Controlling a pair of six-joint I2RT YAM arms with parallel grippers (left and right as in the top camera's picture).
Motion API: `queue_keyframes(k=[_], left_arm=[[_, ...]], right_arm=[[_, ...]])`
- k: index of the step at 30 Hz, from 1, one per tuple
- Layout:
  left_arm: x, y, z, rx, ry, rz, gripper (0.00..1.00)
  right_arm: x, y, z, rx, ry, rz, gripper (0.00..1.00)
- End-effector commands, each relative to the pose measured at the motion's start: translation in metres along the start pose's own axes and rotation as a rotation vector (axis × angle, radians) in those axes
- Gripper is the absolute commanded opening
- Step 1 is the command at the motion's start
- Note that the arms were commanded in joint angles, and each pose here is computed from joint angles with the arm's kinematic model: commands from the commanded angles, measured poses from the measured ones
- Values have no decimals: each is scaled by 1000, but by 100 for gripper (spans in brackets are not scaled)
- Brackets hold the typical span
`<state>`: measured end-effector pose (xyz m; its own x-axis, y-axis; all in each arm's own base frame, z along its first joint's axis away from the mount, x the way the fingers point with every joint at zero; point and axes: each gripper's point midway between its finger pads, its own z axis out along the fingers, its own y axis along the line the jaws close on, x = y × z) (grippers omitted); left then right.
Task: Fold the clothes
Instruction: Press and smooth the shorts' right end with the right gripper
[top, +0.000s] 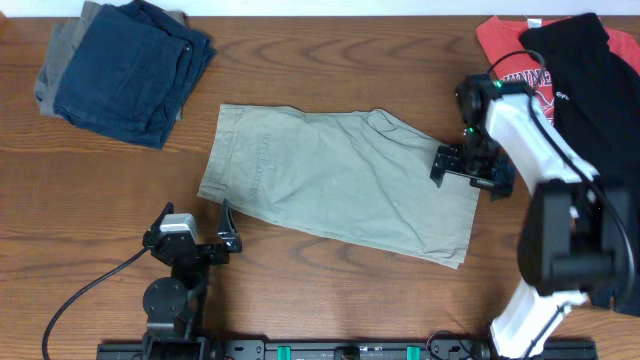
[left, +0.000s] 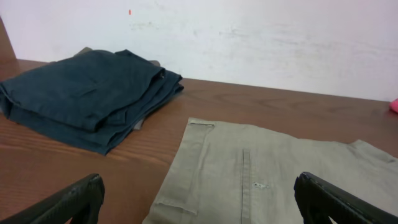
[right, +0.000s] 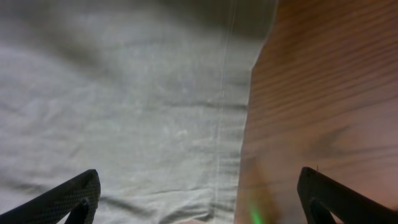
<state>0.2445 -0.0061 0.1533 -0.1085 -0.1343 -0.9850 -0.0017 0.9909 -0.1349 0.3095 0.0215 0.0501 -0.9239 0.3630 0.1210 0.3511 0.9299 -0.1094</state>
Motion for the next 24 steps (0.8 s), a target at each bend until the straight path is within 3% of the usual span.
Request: queue_keyframes(k=[1,4,13,21,24], left_arm=[[16,8,1,-38,45,15,98],[16,8,1,-38,45,15,98],[16,8,1,-38,45,15,98],[16,8,1,-38,45,15,98],[16,8,1,-38,45,15,98]], right_arm=[[16,-1,15,-43,22,-9,99],[22,4,34,-77,33,-15,99],[23,8,59,-114,6,-14,78],[10,5,63,-108,-51,-2,29],[2,0,65,-80,-96,3,25]])
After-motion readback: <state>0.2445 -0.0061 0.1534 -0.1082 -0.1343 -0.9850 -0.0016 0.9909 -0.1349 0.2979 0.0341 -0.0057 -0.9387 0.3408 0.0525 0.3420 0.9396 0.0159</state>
